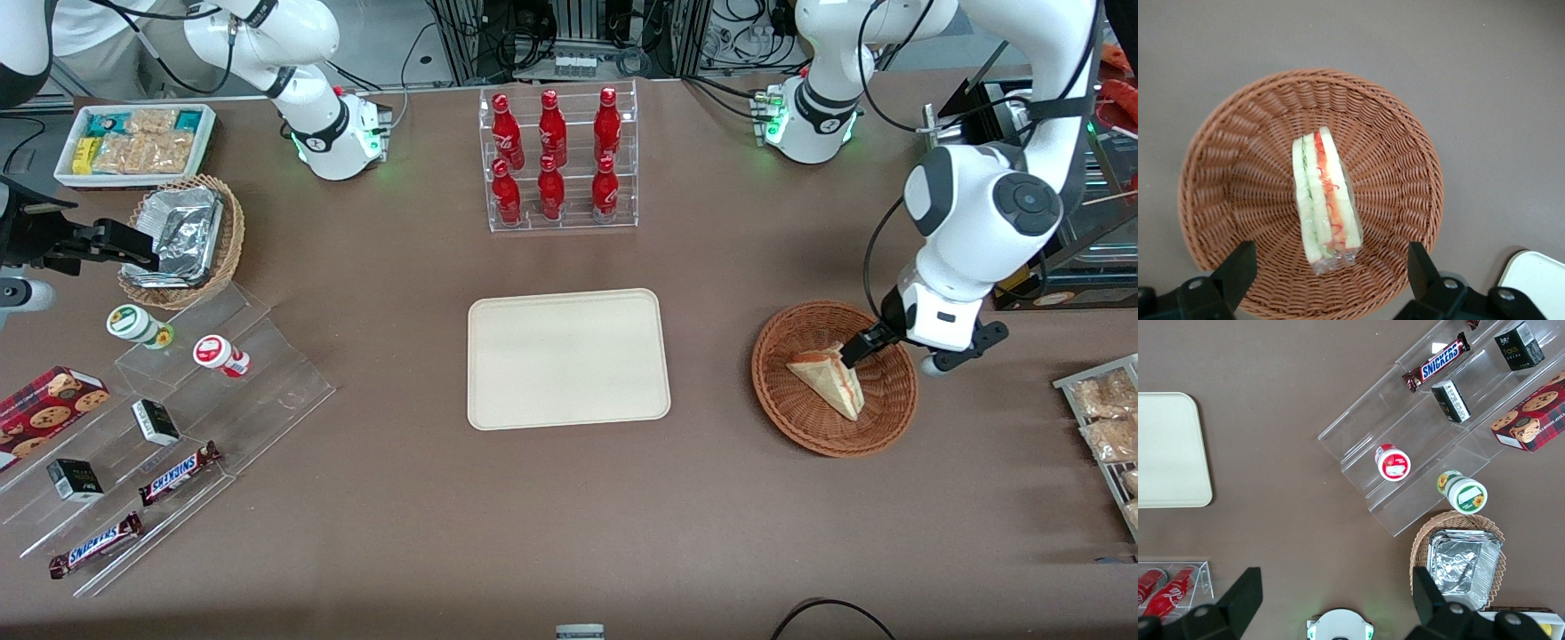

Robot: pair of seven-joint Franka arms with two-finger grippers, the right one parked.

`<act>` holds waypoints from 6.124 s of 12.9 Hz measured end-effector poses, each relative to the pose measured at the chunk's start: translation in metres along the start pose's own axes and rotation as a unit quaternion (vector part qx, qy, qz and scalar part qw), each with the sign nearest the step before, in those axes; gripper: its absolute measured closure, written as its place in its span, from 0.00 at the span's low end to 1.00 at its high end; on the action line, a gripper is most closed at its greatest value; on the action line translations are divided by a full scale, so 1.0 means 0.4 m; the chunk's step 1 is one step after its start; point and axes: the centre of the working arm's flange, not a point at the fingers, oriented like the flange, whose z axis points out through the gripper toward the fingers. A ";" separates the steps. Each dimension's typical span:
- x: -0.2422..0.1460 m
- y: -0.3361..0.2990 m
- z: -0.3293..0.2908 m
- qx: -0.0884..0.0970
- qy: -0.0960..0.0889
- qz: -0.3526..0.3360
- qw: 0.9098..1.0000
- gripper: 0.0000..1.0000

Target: Place sandwich from basket to tray

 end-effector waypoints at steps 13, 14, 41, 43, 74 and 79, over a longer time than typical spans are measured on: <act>-0.071 -0.020 0.226 -0.002 -0.003 -0.027 1.000 0.00; -0.070 -0.020 0.234 -0.003 -0.002 -0.027 1.000 0.00; -0.354 0.633 -0.090 -0.027 -0.041 0.237 0.970 0.85; -0.445 0.729 -0.036 -0.033 -0.054 0.281 0.958 0.85; -0.487 0.899 -0.023 -0.014 -0.018 0.258 0.966 0.00; -0.225 0.705 -0.242 0.019 -0.031 0.160 0.986 0.00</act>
